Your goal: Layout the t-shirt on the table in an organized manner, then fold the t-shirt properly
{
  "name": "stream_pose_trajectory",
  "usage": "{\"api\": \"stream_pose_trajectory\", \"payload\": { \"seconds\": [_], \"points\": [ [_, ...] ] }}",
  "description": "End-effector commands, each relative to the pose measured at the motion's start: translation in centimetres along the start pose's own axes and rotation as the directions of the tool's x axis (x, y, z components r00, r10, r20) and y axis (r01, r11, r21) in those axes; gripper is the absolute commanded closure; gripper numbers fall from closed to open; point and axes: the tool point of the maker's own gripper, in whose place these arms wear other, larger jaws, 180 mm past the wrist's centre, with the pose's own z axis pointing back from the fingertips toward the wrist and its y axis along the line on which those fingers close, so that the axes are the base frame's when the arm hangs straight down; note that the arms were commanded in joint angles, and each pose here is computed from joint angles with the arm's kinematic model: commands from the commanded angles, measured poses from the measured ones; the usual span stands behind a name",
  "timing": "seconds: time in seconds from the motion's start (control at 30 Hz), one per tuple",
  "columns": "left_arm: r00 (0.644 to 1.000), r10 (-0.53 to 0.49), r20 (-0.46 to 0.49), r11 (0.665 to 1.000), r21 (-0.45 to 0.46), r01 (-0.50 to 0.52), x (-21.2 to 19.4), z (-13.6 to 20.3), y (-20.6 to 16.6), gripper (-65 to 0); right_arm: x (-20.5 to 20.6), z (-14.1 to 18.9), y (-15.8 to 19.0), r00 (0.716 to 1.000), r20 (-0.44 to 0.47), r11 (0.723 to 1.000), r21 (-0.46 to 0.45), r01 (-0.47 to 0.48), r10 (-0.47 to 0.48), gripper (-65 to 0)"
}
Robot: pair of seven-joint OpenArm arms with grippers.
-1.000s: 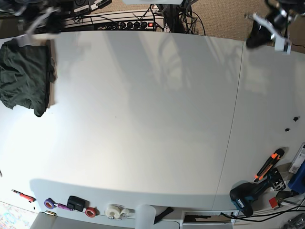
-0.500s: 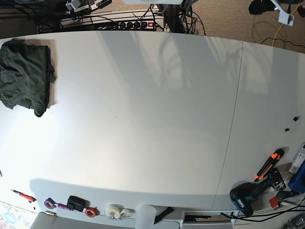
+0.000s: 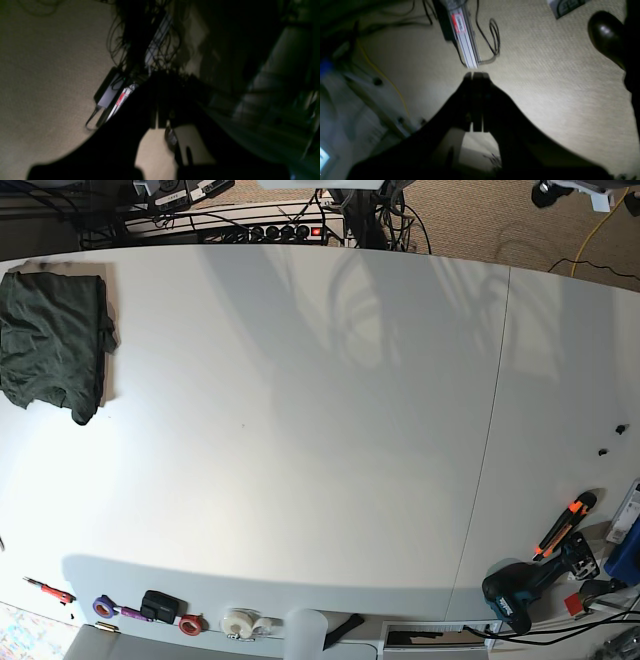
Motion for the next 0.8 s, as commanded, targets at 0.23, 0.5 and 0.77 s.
{"api": "stream_pose_trajectory", "payload": {
  "seconds": [0.23,0.5,0.77],
  "points": [
    [0.996,0.047,0.073,0.999,-0.001,-0.047,1.7,-3.3,0.3,0.0,5.4,-2.8,-3.3,0.949,0.279,0.931,-0.286,0.228,-0.147,0.0],
    [0.992,-0.121,0.019,0.988,0.1,0.119,-0.9,-7.1,-0.2,0.0,6.5,-6.4,1.5,0.928,0.309,0.922,-0.254,0.292,-0.208,0.0],
    [0.827,-0.545,-0.14,0.836,-0.012,0.549,-8.8,-11.5,-5.0,0.0,4.6,-8.0,4.3,0.939,0.233,0.928,-0.215,0.305,-0.255,0.0]
  ]
}}
